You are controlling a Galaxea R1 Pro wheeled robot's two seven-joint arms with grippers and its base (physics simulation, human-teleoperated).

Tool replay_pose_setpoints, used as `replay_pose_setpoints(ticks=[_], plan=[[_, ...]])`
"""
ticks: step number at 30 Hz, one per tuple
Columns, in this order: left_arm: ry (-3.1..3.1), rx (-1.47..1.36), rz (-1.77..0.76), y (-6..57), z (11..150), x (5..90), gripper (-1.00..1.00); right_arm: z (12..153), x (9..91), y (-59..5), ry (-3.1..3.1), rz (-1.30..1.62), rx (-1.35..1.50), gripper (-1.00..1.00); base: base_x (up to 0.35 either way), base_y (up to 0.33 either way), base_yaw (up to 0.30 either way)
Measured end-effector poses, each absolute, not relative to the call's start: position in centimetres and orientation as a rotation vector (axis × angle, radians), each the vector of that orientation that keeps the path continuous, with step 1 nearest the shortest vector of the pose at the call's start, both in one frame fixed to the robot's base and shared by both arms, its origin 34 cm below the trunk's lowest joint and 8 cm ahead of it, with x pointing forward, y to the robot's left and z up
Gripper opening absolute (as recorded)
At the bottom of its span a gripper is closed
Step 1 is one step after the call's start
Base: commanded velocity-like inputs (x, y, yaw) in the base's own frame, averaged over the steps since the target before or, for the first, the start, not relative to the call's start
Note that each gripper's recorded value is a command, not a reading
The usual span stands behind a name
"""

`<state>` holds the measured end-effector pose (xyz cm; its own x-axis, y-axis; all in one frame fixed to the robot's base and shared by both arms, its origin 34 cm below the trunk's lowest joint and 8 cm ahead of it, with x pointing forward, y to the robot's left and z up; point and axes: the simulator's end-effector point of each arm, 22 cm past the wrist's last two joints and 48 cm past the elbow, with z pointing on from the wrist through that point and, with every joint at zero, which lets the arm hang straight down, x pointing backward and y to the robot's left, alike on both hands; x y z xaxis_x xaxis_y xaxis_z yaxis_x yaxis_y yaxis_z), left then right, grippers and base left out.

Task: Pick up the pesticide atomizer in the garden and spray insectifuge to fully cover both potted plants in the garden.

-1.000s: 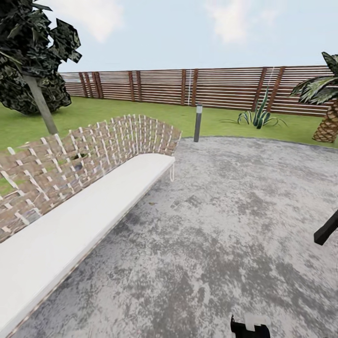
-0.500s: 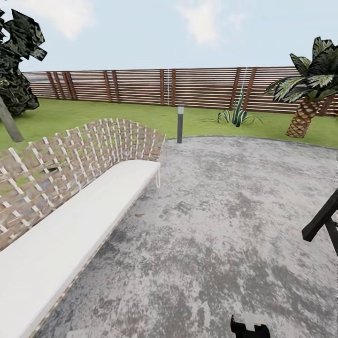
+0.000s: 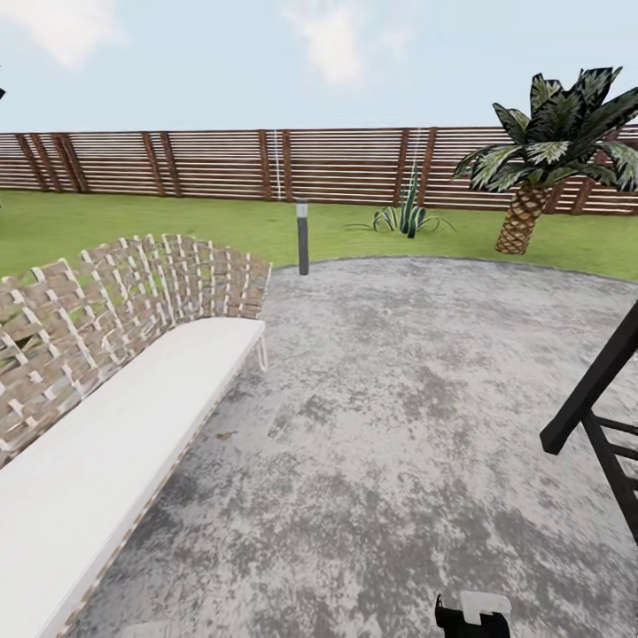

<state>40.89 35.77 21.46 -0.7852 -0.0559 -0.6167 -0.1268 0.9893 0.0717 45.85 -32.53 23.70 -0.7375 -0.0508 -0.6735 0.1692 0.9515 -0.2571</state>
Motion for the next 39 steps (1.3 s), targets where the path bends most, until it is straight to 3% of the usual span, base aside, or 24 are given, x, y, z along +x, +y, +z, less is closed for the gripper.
replay_pose_setpoints(ticks=[39], plan=[[2.467,-0.131,0.153,36.24,21.70,41.05,-1.00,23.91,46.04,-32.39,2.364,-0.390,0.080,1.00,0.336,0.000,-0.228]])
